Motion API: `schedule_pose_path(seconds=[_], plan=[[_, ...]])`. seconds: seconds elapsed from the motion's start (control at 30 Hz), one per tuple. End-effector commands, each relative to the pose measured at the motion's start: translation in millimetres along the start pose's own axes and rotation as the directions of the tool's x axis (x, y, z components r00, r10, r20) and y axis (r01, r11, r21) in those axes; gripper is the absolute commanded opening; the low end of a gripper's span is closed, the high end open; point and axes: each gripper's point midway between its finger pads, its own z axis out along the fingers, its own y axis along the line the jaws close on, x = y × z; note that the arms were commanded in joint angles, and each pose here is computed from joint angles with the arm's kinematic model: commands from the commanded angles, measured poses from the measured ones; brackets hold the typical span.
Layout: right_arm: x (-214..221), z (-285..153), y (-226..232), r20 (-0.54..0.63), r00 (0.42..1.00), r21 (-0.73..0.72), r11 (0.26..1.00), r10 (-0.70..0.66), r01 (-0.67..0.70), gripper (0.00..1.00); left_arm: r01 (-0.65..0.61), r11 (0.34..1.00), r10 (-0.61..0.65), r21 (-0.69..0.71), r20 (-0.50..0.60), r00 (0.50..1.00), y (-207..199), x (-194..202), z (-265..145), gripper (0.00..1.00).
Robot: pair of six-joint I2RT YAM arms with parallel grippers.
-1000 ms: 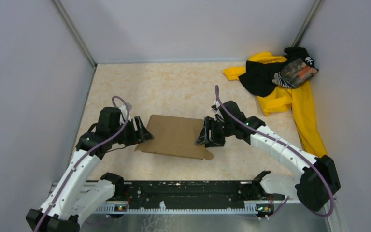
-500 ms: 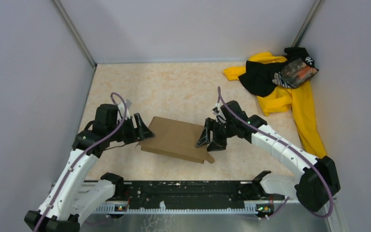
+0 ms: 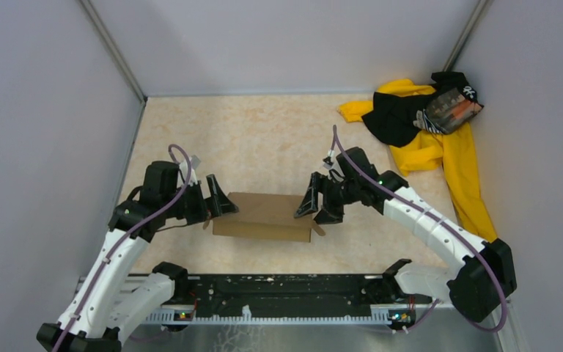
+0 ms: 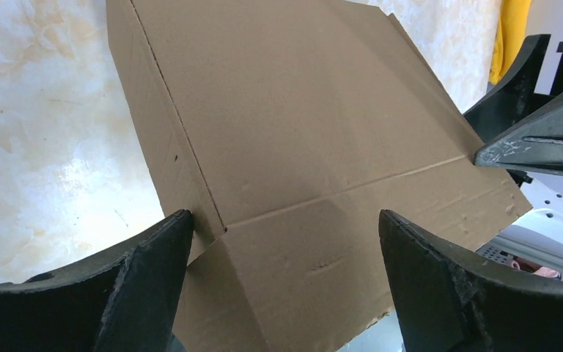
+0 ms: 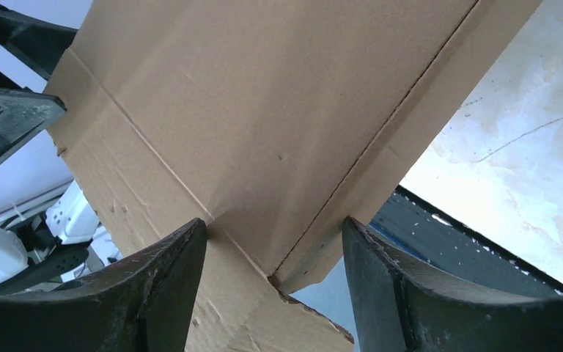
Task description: Fold the paper box
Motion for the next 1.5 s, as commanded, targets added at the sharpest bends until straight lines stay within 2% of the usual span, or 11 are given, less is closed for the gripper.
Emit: schedule_pose_path(seconds=[0.0, 0.67, 1.17, 1.47], plan=[[-14.8, -24.6, 78.9, 0.074, 0.986, -0.257, 0.952, -0.149, 0.163, 0.66, 0.032, 0.978, -0.013, 0.208, -0.091, 0.996, -42.1, 12.8, -8.4, 0.98], [-8.7, -27.6, 91.1, 0.032, 0.996, -0.335, 0.938, -0.086, 0.092, 0.7, 0.091, 0.957, -0.053, 0.274, -0.142, 0.988, -65.9, 9.9, -19.9, 0.98], [-4.0, -30.9, 97.0, 0.002, 0.999, -0.38, 0.924, -0.048, 0.045, 0.73, 0.163, 0.951, -0.119, 0.263, -0.173, 0.978, -85.6, -3.0, -35.0, 0.98], [-0.6, -32.7, 100.5, -0.032, 0.999, -0.426, 0.904, 0.024, -0.036, 0.73, 0.262, 0.939, -0.21, 0.222, -0.232, 0.95, -88.9, -4.4, -31.5, 0.98]])
